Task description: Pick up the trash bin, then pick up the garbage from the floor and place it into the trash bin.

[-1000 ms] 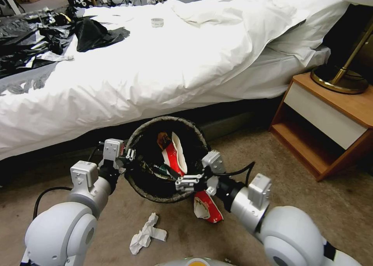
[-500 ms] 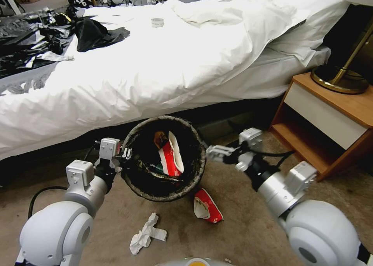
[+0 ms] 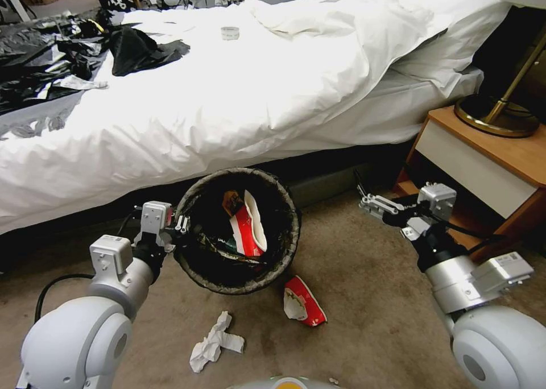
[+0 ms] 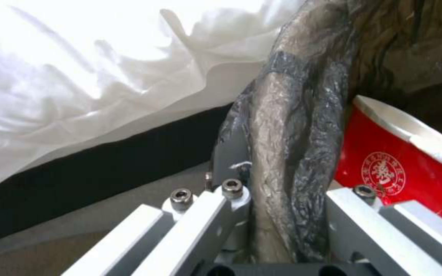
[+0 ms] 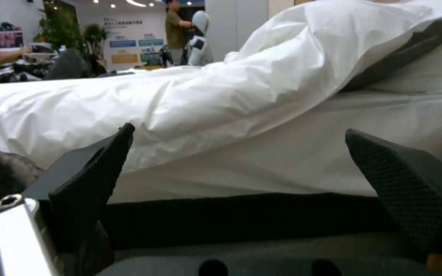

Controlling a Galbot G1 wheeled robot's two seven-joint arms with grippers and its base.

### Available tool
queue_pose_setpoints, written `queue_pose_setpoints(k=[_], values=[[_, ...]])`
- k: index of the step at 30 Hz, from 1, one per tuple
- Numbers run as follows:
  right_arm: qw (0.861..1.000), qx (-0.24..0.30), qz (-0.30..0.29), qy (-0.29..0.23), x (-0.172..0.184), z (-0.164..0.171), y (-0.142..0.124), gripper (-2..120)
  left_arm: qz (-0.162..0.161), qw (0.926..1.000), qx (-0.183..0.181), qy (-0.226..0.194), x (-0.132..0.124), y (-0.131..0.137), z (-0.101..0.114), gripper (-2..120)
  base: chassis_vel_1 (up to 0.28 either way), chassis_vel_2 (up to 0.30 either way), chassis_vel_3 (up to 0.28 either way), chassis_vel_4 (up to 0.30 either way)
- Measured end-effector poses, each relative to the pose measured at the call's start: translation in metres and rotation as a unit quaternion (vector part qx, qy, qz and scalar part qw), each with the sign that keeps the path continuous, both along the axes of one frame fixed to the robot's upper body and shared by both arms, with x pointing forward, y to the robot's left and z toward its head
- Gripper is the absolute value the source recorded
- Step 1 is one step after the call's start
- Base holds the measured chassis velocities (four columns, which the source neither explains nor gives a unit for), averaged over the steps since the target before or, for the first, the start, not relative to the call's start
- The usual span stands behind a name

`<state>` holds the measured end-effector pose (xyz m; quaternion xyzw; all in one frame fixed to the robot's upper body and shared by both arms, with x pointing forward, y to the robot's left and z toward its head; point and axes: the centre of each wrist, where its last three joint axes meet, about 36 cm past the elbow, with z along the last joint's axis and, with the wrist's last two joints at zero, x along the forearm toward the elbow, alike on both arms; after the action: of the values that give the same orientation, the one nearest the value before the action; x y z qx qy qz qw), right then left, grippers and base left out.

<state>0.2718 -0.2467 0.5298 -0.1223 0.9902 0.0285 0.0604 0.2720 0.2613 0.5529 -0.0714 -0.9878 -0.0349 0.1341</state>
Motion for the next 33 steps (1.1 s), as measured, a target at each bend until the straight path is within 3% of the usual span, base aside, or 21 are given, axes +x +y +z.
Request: queue_pose_setpoints(k=[8,22,33], values=[[1.0,-0.003,-0.028,0.002,0.001,-0.02,-0.001,100,0.007,1.0,0.0,0.001,-0.002,0.001,0.0,1,0.0,0.0,0.0,0.0],[0.999,-0.001,-0.034,0.014,0.003,-0.027,0.001,100,0.008,1.0,0.001,0.001,-0.002,0.001,0.0,1,0.0,0.0,0.0,0.0],[0.999,-0.001,-0.037,0.019,0.002,-0.032,0.002,100,0.009,1.0,0.001,0.003,-0.003,0.0,0.0,1,0.119,-0.117,-0.12,0.127]])
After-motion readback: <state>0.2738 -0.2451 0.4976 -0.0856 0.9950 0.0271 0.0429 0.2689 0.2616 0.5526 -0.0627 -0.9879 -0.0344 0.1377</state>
